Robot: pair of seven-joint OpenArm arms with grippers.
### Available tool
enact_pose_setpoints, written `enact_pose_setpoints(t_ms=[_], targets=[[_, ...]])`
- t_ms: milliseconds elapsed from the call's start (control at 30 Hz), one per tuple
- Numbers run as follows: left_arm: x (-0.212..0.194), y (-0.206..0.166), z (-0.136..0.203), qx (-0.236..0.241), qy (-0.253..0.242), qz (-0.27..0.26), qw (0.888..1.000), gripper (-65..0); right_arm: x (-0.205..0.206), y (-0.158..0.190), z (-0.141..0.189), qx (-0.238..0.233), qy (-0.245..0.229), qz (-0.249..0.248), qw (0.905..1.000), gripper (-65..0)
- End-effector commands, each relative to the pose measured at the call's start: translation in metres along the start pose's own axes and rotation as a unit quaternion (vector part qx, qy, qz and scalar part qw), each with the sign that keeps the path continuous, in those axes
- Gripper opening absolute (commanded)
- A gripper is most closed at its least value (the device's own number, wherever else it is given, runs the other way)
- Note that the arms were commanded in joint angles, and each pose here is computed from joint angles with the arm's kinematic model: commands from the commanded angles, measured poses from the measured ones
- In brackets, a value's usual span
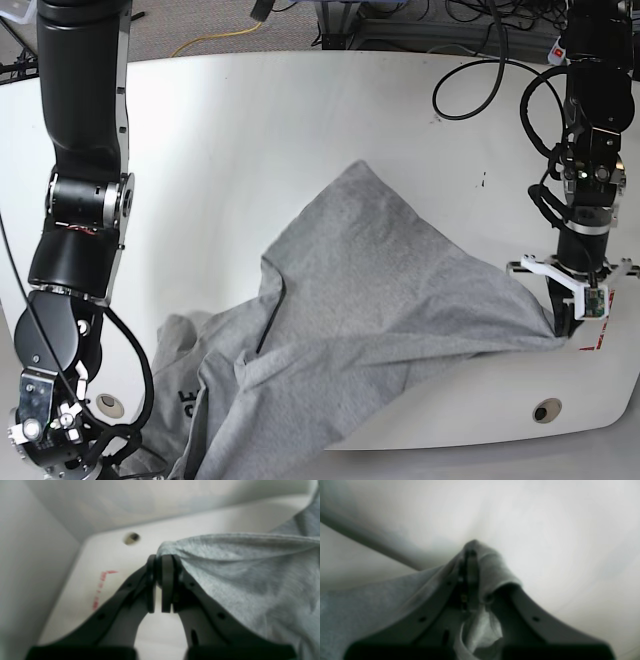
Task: Fold the T-shirt properly
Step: 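Spread the grippers apart, stretching the shirt between them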
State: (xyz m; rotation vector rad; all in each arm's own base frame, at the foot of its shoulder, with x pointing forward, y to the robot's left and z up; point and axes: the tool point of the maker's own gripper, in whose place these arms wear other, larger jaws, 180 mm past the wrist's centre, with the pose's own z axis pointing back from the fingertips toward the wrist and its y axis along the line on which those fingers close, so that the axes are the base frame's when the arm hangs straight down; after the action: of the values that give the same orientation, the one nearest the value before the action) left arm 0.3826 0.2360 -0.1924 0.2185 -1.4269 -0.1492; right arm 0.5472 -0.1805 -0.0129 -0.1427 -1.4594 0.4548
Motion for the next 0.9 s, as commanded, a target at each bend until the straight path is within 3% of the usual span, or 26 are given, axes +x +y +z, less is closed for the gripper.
enact_pose_setpoints(t_ms=[0,133,267,633,867], targets=[[0.054,0.03,-0.003,0.035,-0.073,-0.013,0.997,-65.0,0.063,-0.03,0.008,-0.027,-0.064,0.001,0.9976,-65.0],[0.089,0.064,-0.003,0.075,-0.103,-0.016,0.992,-65.0,0.099,-0.041,0.009,-0.032,-0.082,0.011,0.996,-65.0],[0.131,0.086,-0.005,0.082,-0.116,-0.029,0.989,-65.0,0.134,-0.051,0.019,-0.041,-0.11,0.021,0.9929,-65.0],[0.2,0.122,0.003,0.121,-0.149,-0.017,0.981,-65.0,0.134,-0.06,0.031,-0.053,-0.102,0.013,0.9933,-65.0],[0.196,0.112,0.006,0.101,-0.124,-0.053,0.986,-65.0,0.053,-0.049,0.038,-0.059,-0.05,-0.019,0.9968,-65.0]])
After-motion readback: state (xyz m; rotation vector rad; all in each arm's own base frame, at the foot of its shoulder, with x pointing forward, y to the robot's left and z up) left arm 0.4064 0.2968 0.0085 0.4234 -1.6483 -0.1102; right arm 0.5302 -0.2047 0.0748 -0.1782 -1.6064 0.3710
